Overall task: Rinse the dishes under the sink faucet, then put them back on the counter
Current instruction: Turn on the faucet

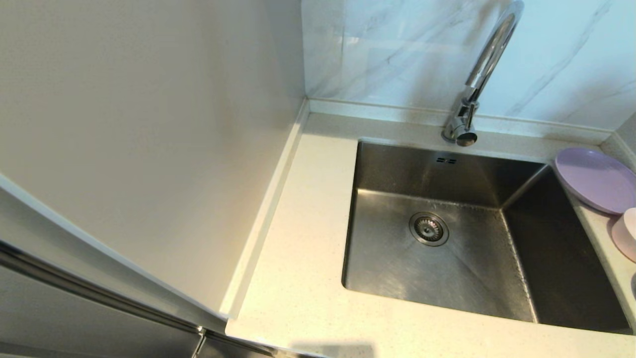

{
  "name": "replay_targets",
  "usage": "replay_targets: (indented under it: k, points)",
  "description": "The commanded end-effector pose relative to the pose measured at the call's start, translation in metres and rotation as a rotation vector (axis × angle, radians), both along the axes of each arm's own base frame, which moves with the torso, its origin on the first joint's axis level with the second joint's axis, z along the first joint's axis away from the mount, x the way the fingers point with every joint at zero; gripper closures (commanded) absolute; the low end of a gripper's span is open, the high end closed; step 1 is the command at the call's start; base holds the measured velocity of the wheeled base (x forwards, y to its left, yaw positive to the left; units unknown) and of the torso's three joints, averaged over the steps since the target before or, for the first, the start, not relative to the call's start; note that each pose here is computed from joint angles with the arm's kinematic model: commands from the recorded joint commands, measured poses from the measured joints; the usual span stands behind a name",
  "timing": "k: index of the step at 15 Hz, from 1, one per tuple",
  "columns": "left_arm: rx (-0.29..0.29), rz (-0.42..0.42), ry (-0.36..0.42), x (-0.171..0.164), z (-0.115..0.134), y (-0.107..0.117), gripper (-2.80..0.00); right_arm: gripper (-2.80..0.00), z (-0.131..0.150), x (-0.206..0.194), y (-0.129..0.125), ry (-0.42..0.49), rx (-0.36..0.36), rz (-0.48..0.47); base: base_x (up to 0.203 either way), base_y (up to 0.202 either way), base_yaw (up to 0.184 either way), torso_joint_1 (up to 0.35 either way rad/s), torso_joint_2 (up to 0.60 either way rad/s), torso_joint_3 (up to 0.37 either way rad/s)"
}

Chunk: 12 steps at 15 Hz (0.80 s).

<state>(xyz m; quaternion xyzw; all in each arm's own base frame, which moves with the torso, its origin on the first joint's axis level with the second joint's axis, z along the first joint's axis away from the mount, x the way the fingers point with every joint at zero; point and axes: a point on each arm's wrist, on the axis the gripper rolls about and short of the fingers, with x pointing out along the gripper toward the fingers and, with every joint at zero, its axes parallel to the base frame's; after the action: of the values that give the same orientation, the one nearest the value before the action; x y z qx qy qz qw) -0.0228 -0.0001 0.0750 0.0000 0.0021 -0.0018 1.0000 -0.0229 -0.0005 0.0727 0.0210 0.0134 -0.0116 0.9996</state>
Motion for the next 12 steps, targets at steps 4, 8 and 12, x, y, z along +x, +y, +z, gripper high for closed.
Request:
replay_targets:
  k: [4,8,12]
  points:
    - [0.0,-0.001,0.0,0.0,0.0,0.0,0.0,0.0,0.017,-0.006,0.0,-0.02,-0.001,0.007,0.0,0.0,0.0,0.0,0.0,0.0]
    - [0.0,0.001,0.0,0.0,0.0,0.0,0.0,0.0,0.047,-0.007,0.0,-0.046,0.002,0.016,0.0,0.0,0.0,0.0,0.0,0.0]
    - [0.0,-0.001,0.0,0.0,0.0,0.0,0.0,0.0,0.089,0.0,0.001,-0.046,0.011,0.049,0.0,0.0,0.0,0.0,0.0,0.0]
